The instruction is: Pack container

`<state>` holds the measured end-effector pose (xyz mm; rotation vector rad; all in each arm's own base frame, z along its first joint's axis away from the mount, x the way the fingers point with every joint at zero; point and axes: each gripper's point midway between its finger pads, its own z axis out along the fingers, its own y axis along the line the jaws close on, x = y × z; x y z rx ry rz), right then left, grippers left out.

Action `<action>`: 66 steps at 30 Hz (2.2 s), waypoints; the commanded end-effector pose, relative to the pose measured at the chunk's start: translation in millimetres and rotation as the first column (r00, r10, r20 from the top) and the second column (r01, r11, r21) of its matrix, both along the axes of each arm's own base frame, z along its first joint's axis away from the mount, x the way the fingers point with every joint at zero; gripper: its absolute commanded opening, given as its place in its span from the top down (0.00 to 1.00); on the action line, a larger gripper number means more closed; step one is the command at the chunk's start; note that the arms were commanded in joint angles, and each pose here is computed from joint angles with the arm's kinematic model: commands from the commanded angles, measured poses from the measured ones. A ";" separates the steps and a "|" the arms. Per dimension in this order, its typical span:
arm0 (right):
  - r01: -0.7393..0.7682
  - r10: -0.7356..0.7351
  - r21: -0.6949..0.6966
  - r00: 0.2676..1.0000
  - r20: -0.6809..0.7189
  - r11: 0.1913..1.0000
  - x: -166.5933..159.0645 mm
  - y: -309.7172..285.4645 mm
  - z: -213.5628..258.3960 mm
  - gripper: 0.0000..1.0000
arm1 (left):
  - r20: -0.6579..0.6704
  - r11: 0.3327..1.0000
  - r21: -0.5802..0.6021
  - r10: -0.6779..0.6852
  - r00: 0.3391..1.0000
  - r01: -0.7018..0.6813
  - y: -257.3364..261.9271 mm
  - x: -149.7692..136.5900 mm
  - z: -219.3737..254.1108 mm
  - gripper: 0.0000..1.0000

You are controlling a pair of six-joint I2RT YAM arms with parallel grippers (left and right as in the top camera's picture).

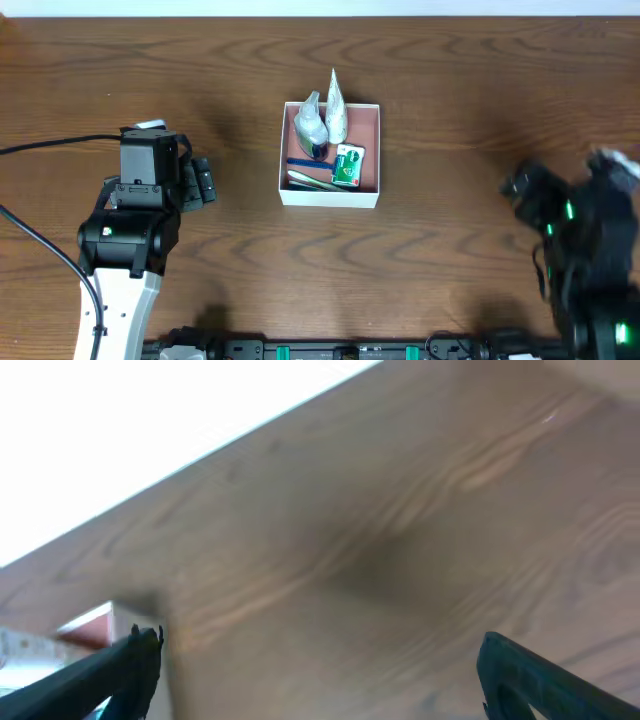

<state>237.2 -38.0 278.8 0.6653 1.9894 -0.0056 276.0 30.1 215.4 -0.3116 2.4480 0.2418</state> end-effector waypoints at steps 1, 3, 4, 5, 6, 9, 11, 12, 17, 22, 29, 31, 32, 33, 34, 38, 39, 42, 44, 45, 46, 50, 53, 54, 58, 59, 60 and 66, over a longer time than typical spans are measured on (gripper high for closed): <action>0.036 -0.033 -0.074 0.999 0.042 0.997 -22.8 -12.3 -11.3 0.01 | -0.001 1.000 0.001 0.029 1.000 -0.029 3.8 -0.8 -1.0 0.02; 0.039 -0.034 -0.069 0.997 0.073 0.997 -34.9 -13.7 -18.8 0.01 | -0.001 1.000 0.001 0.029 1.000 -0.029 3.8 -0.8 -1.0 0.02; 0.040 -0.034 -0.067 0.996 0.088 0.997 -40.2 -14.4 -23.2 0.01 | -0.001 1.000 0.001 0.029 1.000 -0.029 3.8 -0.8 -1.0 0.02; 0.041 -0.034 -0.065 0.994 0.101 0.997 -44.8 -14.9 -27.9 0.01 | -0.001 1.000 0.001 0.029 1.000 -0.029 3.8 -0.8 -1.0 0.02; 0.042 -0.035 -0.064 0.993 0.110 0.997 -48.8 -15.5 -34.2 0.01 | -0.001 1.000 0.001 0.029 1.000 -0.029 3.8 -0.8 -1.0 0.02; 0.055 -0.047 -0.070 0.993 0.111 0.996 -57.1 -18.8 -61.8 0.01 | -0.001 1.000 0.001 0.029 1.000 -0.029 3.8 -0.8 -1.0 0.02; 0.054 -0.047 -0.071 0.994 0.103 0.996 -58.5 -18.9 -81.1 0.01 | -0.002 1.000 0.001 0.029 1.000 -0.029 3.9 -0.8 -1.0 0.02; 0.054 -0.047 -0.072 0.994 0.096 0.996 -58.5 -18.9 -93.6 0.01 | -0.001 1.000 0.001 0.029 1.000 -0.029 3.8 -0.8 -1.0 0.02; 0.053 -0.049 -0.073 0.997 0.062 0.996 -52.3 -18.0 -142.8 0.01 | -0.001 1.000 0.001 0.029 1.000 -0.029 3.8 -0.8 -1.0 0.02; 0.093 -0.093 0.002 0.993 0.079 0.996 -42.6 -16.9 -170.8 0.01 | -0.001 1.000 0.001 0.029 1.000 -0.029 3.8 -0.8 -1.0 0.02; 0.101 -0.104 0.036 0.987 0.124 0.994 -35.6 -15.4 -169.3 0.01 | -0.001 1.000 0.001 0.029 1.000 -0.029 3.8 -0.8 -1.0 0.02; 0.101 -0.104 0.036 0.987 0.123 0.994 -35.6 -15.4 -169.4 0.01 | -0.001 1.000 0.001 0.029 1.000 -0.029 3.8 -0.8 -1.0 0.02; 0.101 -0.104 0.036 0.987 0.123 0.994 -35.7 -15.4 -169.5 0.01 | -0.001 1.000 0.001 0.029 1.000 -0.029 3.8 -0.8 -1.0 0.02; 0.101 -0.104 0.036 0.987 0.123 0.994 -35.7 -15.4 -169.5 0.01 | -0.002 1.000 0.001 0.029 1.000 -0.029 3.8 -0.8 -1.0 0.02; 0.101 -0.104 0.036 0.987 0.123 0.994 -35.7 -15.4 -169.5 0.01 | -0.001 1.000 0.001 0.029 1.000 -0.029 3.8 -0.8 -1.0 0.02; 0.101 -0.104 0.036 0.987 0.123 0.994 -35.7 -15.4 -169.6 0.01 | -0.001 1.000 0.001 0.029 1.000 -0.029 3.8 -0.8 -1.0 0.02; 0.101 -0.104 0.036 0.987 0.123 0.994 -35.7 -15.4 -169.6 0.01 | -0.001 1.000 0.001 0.029 1.000 -0.029 3.8 -0.8 -1.0 0.02; 0.101 -0.104 0.036 0.987 0.123 0.994 -35.7 -15.4 -169.6 0.01 | -0.001 1.000 0.001 0.029 1.000 -0.029 3.8 -0.8 -1.0 0.02; 0.101 -0.104 0.036 0.987 0.123 0.994 -35.7 -15.4 -169.6 0.01 | -0.001 1.000 0.001 0.029 1.000 -0.029 3.8 -0.8 -1.0 0.02; 0.101 -0.104 0.036 0.987 0.123 0.994 -35.7 -15.4 -169.6 0.01 | -0.001 1.000 0.001 0.029 1.000 -0.029 3.8 -0.8 -1.0 0.02; 0.101 -0.104 0.036 0.987 0.123 0.994 -35.7 -15.4 -169.6 0.01 | -0.001 1.000 0.001 0.029 1.000 -0.029 3.8 -0.8 -1.0 0.02; 0.101 -0.104 0.036 0.987 0.123 0.994 -35.7 -15.4 -169.6 0.01 | -0.001 1.000 0.001 0.029 1.000 -0.029 3.8 -0.8 -1.0 0.02; 0.101 -0.104 0.036 0.987 0.123 0.994 -35.7 -15.4 -169.6 0.01 | 0.008 1.000 0.000 0.024 1.000 -0.024 2.5 -1.8 1.3 0.02; 0.101 -0.104 0.036 0.987 0.123 0.994 -35.7 -15.4 -169.6 0.01 | 0.013 1.000 -0.001 0.020 1.000 -0.020 1.6 -2.8 2.1 0.02; 0.101 -0.104 0.036 0.987 0.123 0.994 -35.7 -15.4 -169.6 0.01 | 0.053 1.000 0.002 0.014 0.999 -0.014 2.9 -18.5 6.3 0.02; 0.101 -0.104 0.036 0.987 0.123 0.994 -35.7 -15.4 -169.6 0.01 | 0.061 1.000 0.018 -0.002 0.998 0.001 4.2 -23.5 7.1 0.02; 0.101 -0.104 0.036 0.987 0.123 0.994 -35.7 -15.4 -169.6 0.01 | 0.075 0.999 0.032 -0.016 0.997 0.014 5.9 -29.9 7.1 0.02; 0.101 -0.104 0.036 0.987 0.123 0.994 -35.7 -15.4 -169.6 0.01 | 0.215 0.999 0.004 -0.032 0.976 0.032 4.2 -58.4 -19.4 0.02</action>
